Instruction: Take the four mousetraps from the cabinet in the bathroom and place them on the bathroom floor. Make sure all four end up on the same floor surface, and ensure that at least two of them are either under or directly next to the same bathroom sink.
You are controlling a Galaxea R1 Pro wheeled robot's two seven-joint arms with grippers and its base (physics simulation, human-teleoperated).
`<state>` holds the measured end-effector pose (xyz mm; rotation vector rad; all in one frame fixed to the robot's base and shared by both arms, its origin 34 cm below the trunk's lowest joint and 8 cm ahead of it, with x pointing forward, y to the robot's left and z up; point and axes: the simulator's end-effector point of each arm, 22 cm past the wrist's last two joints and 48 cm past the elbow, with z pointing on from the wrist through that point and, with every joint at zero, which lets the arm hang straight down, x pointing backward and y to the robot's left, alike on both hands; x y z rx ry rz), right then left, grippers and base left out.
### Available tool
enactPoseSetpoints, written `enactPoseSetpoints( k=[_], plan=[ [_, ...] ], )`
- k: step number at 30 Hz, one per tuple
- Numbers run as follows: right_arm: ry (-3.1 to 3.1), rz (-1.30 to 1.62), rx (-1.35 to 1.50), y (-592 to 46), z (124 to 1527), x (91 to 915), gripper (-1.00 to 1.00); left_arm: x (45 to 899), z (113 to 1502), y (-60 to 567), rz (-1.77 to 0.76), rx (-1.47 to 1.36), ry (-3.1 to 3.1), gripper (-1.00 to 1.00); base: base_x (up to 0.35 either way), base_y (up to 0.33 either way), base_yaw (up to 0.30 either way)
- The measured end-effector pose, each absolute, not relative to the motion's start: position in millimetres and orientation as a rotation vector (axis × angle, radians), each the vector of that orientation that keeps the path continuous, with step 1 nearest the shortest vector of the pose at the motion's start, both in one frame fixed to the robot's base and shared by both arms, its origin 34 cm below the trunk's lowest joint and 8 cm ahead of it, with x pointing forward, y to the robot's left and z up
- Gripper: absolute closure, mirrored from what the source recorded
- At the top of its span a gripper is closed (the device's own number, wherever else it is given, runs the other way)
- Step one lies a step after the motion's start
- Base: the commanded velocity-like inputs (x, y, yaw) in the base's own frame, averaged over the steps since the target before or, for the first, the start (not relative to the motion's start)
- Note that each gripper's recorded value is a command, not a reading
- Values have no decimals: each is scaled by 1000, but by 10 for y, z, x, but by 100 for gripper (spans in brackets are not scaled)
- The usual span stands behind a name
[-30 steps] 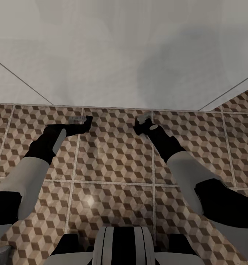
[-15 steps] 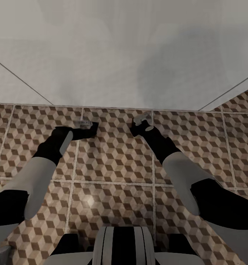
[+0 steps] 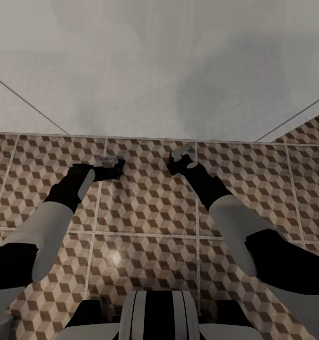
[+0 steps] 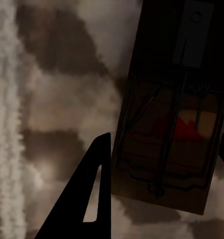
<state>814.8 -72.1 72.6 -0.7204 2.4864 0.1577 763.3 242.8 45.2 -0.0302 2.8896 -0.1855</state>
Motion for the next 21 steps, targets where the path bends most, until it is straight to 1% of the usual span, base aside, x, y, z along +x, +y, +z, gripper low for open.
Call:
enactPoseSetpoints(
  k=[13,21],
  plan=[
    [2485,165,-724,-707,727,8142,100,7803,586,2477,-173,-27,2848,100,0,0,0],
    [2481,176,-729,-686,734,8141,100,7985,749,2573,-107,-33,2811,100,0,0,0]
  ],
)
